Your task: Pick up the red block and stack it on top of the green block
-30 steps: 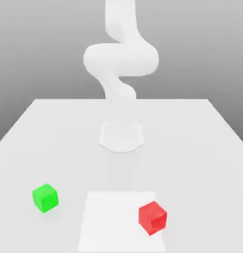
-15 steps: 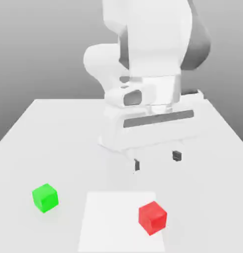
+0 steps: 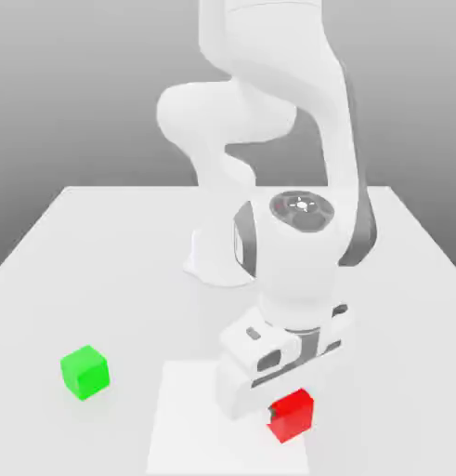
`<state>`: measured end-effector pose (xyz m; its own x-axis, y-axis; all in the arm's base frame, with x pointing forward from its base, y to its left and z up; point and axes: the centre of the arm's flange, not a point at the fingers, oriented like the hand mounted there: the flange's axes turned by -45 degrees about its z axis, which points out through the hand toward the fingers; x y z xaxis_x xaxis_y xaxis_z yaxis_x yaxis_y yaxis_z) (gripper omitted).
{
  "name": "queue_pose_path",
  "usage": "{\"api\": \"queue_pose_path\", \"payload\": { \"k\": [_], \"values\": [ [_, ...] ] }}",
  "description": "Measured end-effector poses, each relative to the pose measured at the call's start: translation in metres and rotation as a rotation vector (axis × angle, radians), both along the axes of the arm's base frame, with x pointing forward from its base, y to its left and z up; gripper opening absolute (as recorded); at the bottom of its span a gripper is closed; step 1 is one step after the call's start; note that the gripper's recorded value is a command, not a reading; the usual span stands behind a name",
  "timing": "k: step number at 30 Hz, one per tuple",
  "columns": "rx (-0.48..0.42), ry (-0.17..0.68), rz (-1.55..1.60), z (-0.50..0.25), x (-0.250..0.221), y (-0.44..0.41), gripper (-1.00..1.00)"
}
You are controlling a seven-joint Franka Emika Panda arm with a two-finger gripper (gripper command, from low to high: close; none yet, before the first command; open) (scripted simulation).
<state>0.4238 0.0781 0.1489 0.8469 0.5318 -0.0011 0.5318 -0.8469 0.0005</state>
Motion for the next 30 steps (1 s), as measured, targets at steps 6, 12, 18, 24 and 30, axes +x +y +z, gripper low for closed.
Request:
{"api": "queue_pose_path", "payload": {
  "k": [6, 12, 18, 24, 30],
  "values": [
    [0.000, 0.000, 0.001, 0.037, 0.001, 0.000, -1.00],
    [-0.016, -0.006, -0.111, 0.074, -0.001, -0.096, -1.00],
    [-0.021, -0.004, -0.245, 0.090, -0.036, -0.216, -1.00],
    [0.001, -0.001, -0.329, 0.092, -0.085, -0.292, -1.00],
    [0.004, -0.003, -0.320, 0.049, -0.084, -0.293, -1.00]
  ]
}}
